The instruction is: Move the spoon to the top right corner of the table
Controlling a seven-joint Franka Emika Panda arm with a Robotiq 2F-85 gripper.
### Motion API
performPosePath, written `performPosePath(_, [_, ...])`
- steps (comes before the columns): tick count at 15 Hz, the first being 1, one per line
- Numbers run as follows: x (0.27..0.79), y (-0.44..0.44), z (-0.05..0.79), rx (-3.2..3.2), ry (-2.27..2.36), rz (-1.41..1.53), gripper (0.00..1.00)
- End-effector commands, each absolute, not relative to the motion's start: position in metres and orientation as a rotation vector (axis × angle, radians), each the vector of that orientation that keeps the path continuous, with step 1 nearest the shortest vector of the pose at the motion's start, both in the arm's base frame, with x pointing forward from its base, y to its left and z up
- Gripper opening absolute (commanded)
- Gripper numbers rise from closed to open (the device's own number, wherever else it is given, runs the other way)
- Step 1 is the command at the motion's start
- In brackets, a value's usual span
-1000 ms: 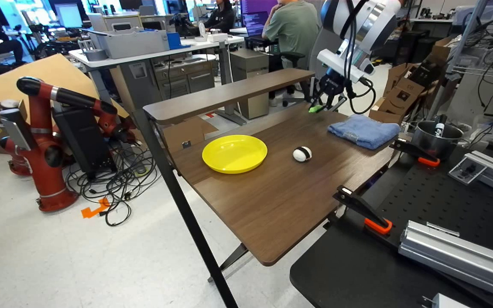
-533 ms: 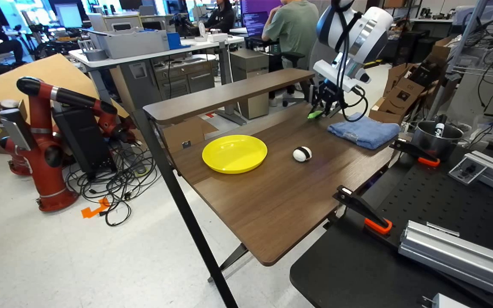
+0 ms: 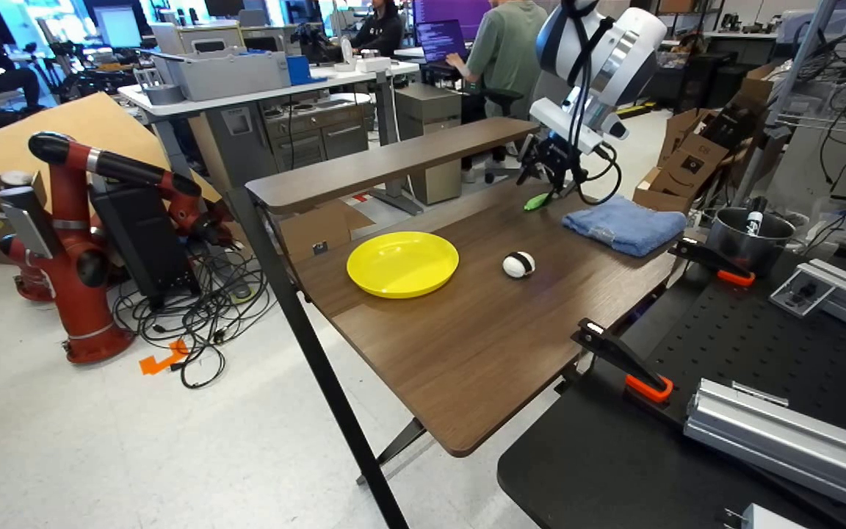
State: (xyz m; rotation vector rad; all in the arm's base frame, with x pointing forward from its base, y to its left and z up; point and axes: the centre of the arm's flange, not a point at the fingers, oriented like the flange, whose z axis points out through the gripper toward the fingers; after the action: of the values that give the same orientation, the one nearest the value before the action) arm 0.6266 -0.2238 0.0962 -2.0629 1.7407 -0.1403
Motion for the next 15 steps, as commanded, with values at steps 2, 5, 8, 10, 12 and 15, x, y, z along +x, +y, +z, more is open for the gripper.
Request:
performPosePath(2, [0.625,-0.218,0.118,-2.043,1.714,-0.155,1.0])
performPosePath(5, [0.617,-0.212,0.149,-2.038,1.666,-0.18,1.0])
performPosePath(8, [0.6,-0.202,0.186,-2.027,1.596,-0.156,1.0])
performPosePath(10, [0.622,-0.206,0.178,-2.045,1.619,-0.177,1.0])
performPosePath(12, [0.618,-0.205,0.188,-2.046,1.611,-0.179,1.0])
performPosePath(15, [0.617,-0.205,0.177,-2.049,1.619,-0.164,1.0])
